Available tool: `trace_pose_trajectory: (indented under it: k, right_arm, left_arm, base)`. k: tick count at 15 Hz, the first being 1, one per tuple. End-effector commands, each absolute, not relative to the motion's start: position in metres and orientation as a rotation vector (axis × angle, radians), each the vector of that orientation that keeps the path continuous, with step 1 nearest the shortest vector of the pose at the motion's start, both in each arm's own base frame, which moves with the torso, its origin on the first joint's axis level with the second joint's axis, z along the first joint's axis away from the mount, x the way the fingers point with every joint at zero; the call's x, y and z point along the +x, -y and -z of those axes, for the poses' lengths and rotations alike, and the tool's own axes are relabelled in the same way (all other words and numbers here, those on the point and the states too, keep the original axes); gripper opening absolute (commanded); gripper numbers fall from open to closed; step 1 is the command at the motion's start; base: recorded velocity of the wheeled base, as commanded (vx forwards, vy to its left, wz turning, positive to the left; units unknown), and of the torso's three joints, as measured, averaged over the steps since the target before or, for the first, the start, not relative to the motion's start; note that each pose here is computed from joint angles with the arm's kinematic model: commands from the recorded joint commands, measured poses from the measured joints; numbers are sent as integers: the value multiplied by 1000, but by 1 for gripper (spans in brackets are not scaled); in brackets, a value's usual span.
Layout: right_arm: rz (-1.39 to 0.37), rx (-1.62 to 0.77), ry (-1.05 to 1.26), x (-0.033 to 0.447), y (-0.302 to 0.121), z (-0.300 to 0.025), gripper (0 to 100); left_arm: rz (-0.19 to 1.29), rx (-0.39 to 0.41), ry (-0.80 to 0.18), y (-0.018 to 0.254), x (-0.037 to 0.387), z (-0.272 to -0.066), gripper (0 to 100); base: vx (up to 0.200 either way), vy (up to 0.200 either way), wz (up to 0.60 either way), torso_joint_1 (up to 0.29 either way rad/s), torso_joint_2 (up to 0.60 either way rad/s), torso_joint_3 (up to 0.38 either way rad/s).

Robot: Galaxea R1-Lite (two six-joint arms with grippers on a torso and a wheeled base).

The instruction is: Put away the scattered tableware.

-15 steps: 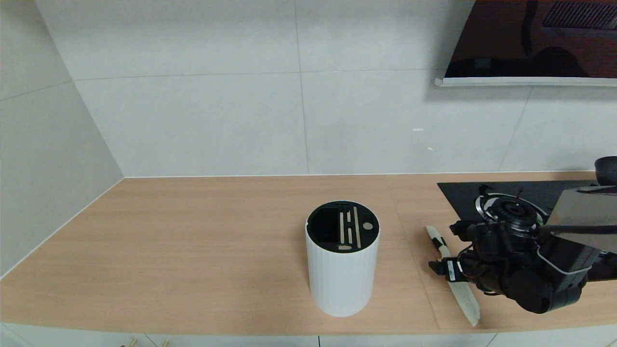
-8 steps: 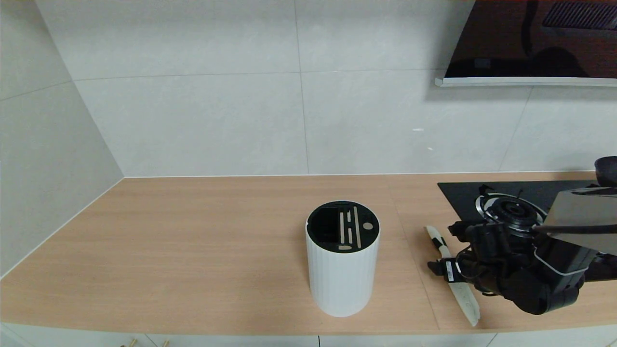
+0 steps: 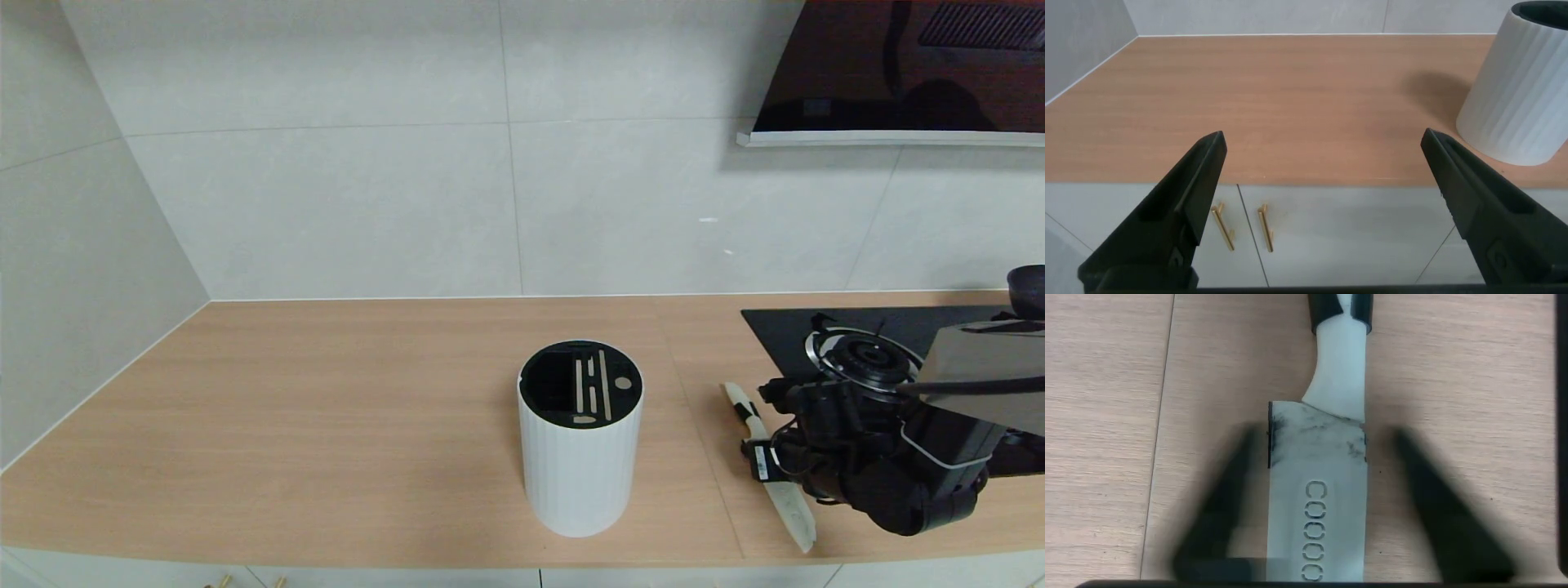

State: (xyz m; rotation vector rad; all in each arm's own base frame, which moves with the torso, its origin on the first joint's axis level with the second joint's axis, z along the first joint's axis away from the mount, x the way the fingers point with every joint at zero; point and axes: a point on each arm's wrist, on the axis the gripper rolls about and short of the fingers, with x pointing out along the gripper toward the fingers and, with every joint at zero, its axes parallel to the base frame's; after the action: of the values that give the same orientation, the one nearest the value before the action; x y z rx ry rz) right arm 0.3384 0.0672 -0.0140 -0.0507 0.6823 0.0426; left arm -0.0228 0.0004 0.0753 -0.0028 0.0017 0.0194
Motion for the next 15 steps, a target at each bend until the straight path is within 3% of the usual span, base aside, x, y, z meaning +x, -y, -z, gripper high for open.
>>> trace_pose_trajectory:
  k: [1, 8, 15]
  right_arm:
    - [-44, -51, -685, 338, -67, 14, 0]
    - [-28, -52, -667, 337, -67, 7, 0]
    - [-25, -27, -485, 318, -66, -63, 0]
  left_arm:
    - [-20, -3, -2, 0, -23, -75, 100]
    - [-20, -3, -2, 0, -23, -75, 100]
    - [-20, 0, -2, 0, -23, -75, 100]
  base:
    - [0, 0, 0, 0, 0, 0]
    - [0, 0, 0, 0, 0, 0]
    - [0, 0, 0, 0, 0, 0]
